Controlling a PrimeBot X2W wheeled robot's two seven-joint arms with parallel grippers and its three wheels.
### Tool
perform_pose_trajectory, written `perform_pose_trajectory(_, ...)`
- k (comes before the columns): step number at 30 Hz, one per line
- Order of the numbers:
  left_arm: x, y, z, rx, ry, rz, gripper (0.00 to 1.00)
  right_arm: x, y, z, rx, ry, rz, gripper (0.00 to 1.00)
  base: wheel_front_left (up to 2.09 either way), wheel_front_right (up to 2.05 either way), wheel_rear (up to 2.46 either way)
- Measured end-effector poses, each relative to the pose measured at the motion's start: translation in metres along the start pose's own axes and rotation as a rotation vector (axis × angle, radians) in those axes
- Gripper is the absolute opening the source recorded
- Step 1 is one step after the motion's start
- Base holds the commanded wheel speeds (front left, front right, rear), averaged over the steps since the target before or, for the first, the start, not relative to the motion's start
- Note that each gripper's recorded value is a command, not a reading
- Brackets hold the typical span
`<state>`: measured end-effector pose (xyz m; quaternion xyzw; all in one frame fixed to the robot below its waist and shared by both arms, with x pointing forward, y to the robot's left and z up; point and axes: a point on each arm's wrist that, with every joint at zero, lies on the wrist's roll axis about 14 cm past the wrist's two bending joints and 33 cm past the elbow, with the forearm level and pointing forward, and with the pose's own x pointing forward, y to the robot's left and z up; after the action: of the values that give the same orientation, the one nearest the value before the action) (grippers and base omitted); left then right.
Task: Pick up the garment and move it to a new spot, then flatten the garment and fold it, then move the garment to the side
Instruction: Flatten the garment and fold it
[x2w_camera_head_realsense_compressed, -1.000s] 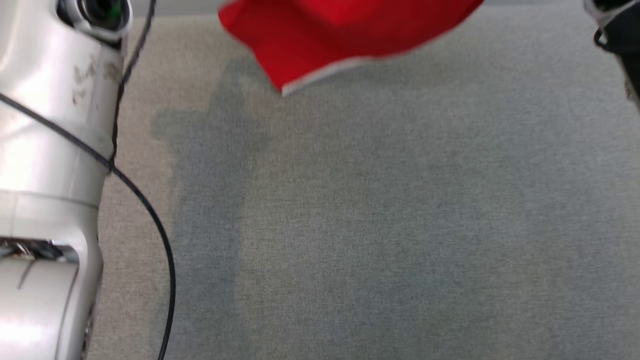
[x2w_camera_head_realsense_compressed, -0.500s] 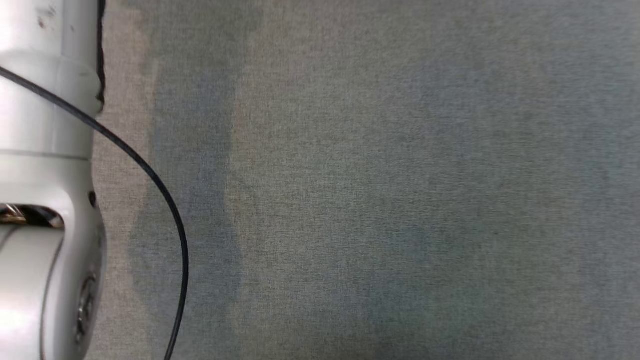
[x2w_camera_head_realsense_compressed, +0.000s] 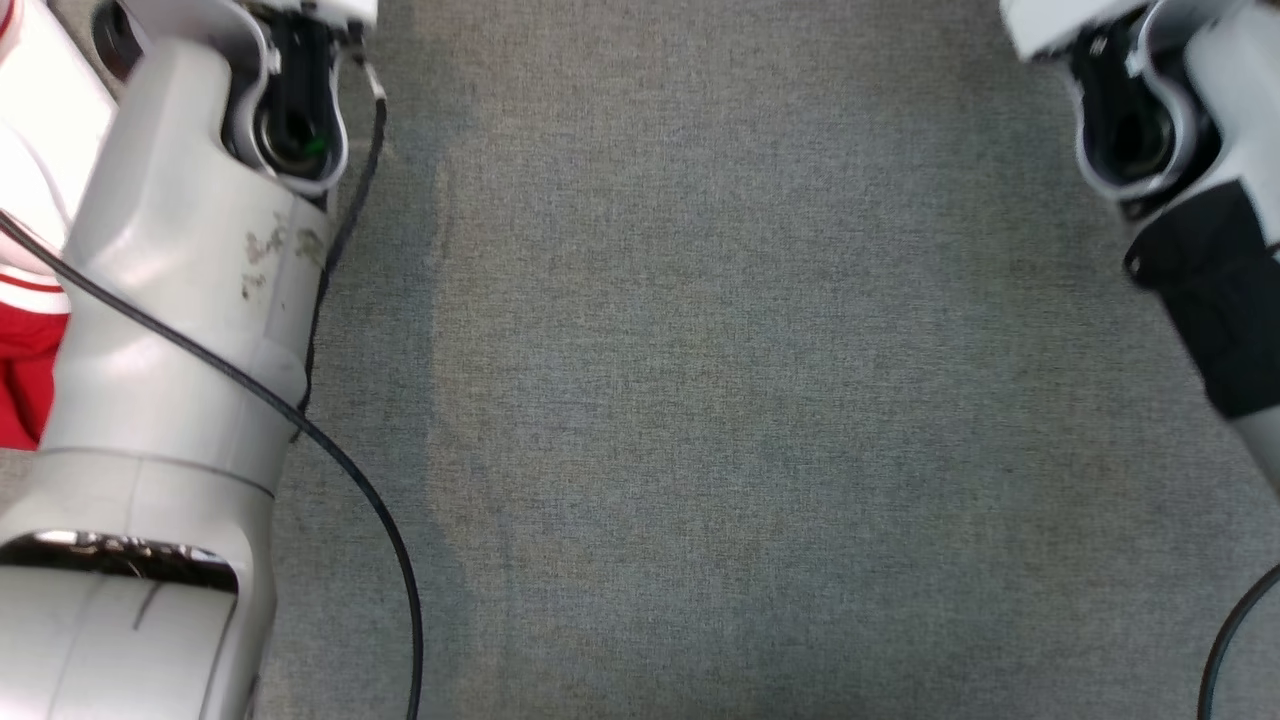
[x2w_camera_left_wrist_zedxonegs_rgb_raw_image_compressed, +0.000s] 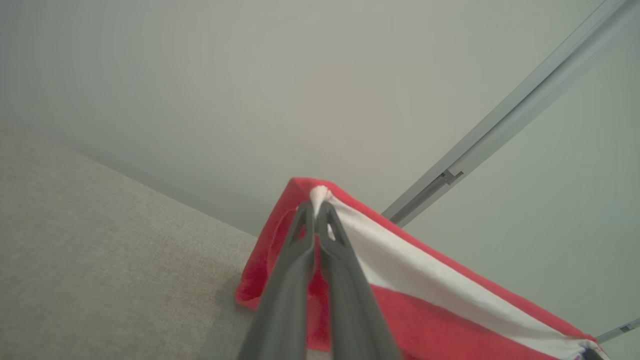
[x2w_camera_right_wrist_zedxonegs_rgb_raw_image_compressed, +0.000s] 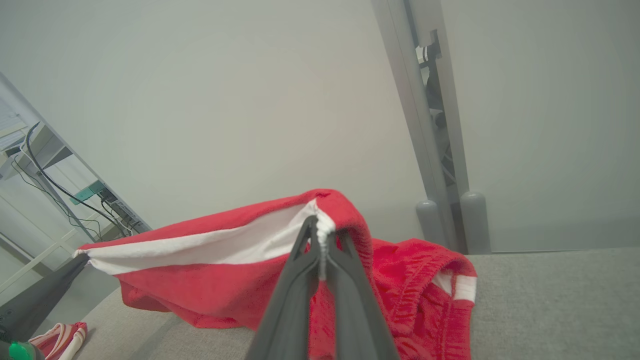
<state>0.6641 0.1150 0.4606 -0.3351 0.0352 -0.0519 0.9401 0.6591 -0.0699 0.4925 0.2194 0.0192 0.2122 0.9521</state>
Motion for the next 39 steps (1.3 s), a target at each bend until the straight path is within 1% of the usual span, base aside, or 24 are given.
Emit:
perform_pose_trajectory(5,-0.025,0.009,-0.016,-0.041,0.046,0.04,0.0,-0.029,0.007,-0.025,0.116,0.071,-0.012,0.0,0.0,0.0,0.0)
perform_pose_trajectory(9,-0.048,0.012,-0.027,-0.059,0.081,0.063,0.0,-0.054,0.016,-0.036,0.161,0.125,-0.007,0.0,0.0,0.0,0.0)
perform_pose_trajectory(10,-0.059,0.014,-0.03,-0.066,0.092,0.077,0.0,-0.065,0.021,-0.04,0.188,0.149,-0.005,0.0,0.0,0.0,0.0)
perform_pose_trajectory(14,-0.077,0.015,-0.029,-0.088,0.094,0.097,0.0,-0.086,0.035,-0.045,0.222,0.201,0.012,0.0,0.0,0.0,0.0)
perform_pose_trajectory(19,-0.101,0.012,-0.029,-0.126,0.098,0.11,0.0,-0.118,0.049,-0.064,0.258,0.321,0.018,0.0,0.0,0.0,0.0)
perform_pose_trajectory(22,-0.114,0.012,-0.027,-0.181,0.088,0.133,0.0,-0.134,0.06,-0.072,0.28,0.383,0.03,0.0,0.0,0.0,0.0)
perform_pose_trajectory(25,-0.128,0.015,-0.027,-0.193,0.095,0.153,0.0,-0.148,0.067,-0.077,0.302,0.429,0.031,0.0,0.0,0.0,0.0)
perform_pose_trajectory(28,-0.145,0.018,-0.037,-0.171,0.135,0.167,0.0,-0.16,0.07,-0.08,0.318,0.456,0.021,0.0,0.0,0.0,0.0)
perform_pose_trajectory(31,-0.155,0.015,-0.04,-0.123,0.159,0.155,0.0,-0.169,0.071,-0.079,0.33,0.466,0.009,0.0,0.0,0.0,0.0)
perform_pose_trajectory(35,-0.171,0.019,-0.043,-0.044,0.187,0.156,0.0,-0.18,0.076,-0.08,0.351,0.478,0.006,0.0,0.0,0.0,0.0)
perform_pose_trajectory(39,-0.183,0.023,-0.038,0.011,0.181,0.161,0.0,-0.192,0.083,-0.078,0.383,0.486,0.008,0.0,0.0,0.0,0.0)
